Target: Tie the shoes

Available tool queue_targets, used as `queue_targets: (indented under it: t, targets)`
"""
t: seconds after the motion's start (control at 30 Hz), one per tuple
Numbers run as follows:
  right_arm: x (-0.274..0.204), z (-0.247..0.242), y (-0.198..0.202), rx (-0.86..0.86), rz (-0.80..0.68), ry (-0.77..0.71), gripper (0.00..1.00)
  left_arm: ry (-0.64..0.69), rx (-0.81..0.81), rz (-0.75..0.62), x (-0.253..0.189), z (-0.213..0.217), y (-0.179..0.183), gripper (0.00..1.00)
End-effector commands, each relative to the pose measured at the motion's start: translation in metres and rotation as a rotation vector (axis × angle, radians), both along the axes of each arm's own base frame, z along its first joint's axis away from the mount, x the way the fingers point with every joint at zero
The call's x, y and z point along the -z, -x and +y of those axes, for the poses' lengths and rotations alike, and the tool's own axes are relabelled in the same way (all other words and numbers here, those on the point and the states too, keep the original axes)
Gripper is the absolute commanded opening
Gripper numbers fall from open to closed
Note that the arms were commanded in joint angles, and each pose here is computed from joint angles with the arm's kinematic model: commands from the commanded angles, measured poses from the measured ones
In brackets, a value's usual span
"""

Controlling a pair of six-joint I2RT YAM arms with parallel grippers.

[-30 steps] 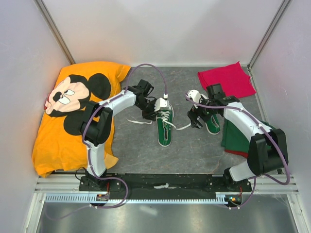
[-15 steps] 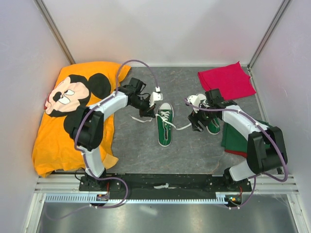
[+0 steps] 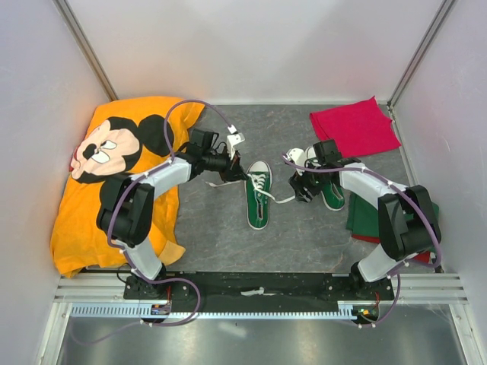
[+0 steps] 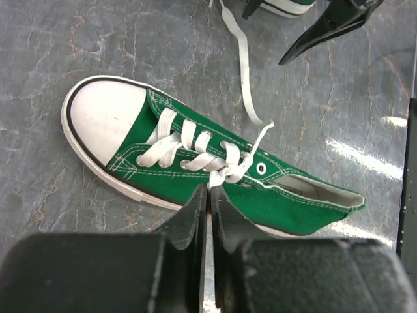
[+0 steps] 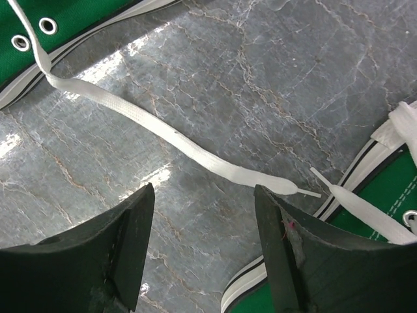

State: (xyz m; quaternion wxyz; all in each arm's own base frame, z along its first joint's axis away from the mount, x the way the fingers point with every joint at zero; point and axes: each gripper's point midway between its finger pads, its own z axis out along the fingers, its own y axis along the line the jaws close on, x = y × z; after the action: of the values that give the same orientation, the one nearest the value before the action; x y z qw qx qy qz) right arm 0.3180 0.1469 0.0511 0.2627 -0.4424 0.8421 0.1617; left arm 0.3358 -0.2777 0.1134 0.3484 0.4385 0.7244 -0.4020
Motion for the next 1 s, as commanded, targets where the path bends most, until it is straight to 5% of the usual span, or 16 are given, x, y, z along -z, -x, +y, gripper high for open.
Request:
queue_targets:
  t: [0.0, 0.17, 0.37, 0.97]
  targets:
    - [-0.014, 0.002, -0.014, -0.004, -0.059, -0.002, 0.71, -0.090, 0.038, -0.057, 0.005, 0.008, -0.009, 0.19]
    - [-0.013, 0.000, -0.009, -0.007, -0.048, 0.011, 0.73, -0.285, 0.114, -0.109, 0.038, 0.034, -0.006, 0.30]
    - [-0.014, -0.002, -0.006, -0.005, -0.043, 0.019, 0.75, -0.325, 0.174, -0.140, 0.045, 0.040, -0.001, 0.42]
    - [-0.008, -0.001, -0.010, -0.011, -0.023, 0.025, 0.76, -0.312, 0.225, -0.171, 0.046, 0.016, -0.008, 0.44]
